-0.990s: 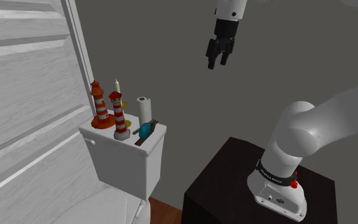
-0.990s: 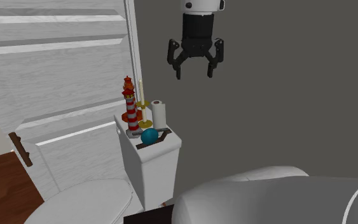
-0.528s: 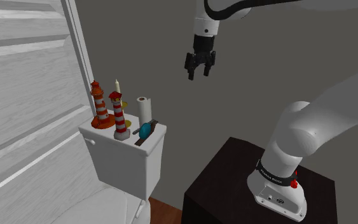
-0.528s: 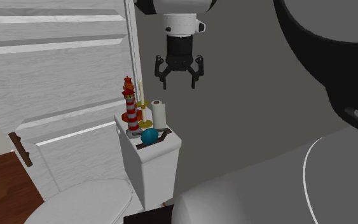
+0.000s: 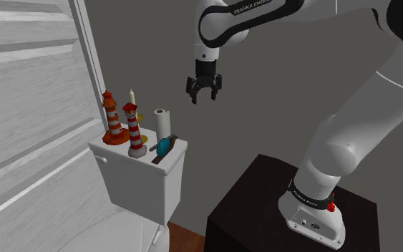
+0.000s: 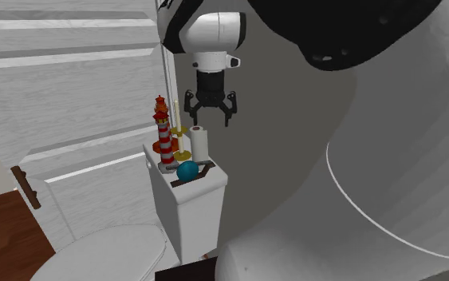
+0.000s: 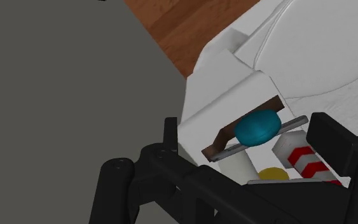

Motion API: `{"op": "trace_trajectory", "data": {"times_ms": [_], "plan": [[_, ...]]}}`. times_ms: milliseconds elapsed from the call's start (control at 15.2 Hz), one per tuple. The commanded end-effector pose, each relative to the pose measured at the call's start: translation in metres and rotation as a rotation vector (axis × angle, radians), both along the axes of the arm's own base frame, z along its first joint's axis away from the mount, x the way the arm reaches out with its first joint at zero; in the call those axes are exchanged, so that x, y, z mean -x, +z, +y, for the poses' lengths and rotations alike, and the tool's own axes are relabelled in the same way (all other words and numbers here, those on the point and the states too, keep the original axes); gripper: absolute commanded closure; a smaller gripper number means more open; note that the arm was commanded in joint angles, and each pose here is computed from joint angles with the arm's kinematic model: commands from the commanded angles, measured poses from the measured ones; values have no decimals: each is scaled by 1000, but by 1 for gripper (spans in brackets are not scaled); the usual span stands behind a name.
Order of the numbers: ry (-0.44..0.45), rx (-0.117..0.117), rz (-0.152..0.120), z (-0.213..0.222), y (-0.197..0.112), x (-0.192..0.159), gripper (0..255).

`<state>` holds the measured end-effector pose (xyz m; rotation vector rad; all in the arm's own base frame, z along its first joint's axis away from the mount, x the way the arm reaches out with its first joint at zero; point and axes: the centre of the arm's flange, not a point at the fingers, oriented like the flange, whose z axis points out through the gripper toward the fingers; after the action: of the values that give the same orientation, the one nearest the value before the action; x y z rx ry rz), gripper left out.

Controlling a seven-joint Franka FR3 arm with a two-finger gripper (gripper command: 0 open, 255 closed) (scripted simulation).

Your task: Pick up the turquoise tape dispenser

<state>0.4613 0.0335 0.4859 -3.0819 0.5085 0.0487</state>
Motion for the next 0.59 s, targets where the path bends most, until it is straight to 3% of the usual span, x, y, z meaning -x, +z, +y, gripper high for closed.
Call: {"op": "trace_trajectory", "data": {"times_ms": [0, 528], "plan": [[-37, -4, 12, 5, -21, -21, 0], [-178, -19, 64, 16, -98, -99, 0]]}}
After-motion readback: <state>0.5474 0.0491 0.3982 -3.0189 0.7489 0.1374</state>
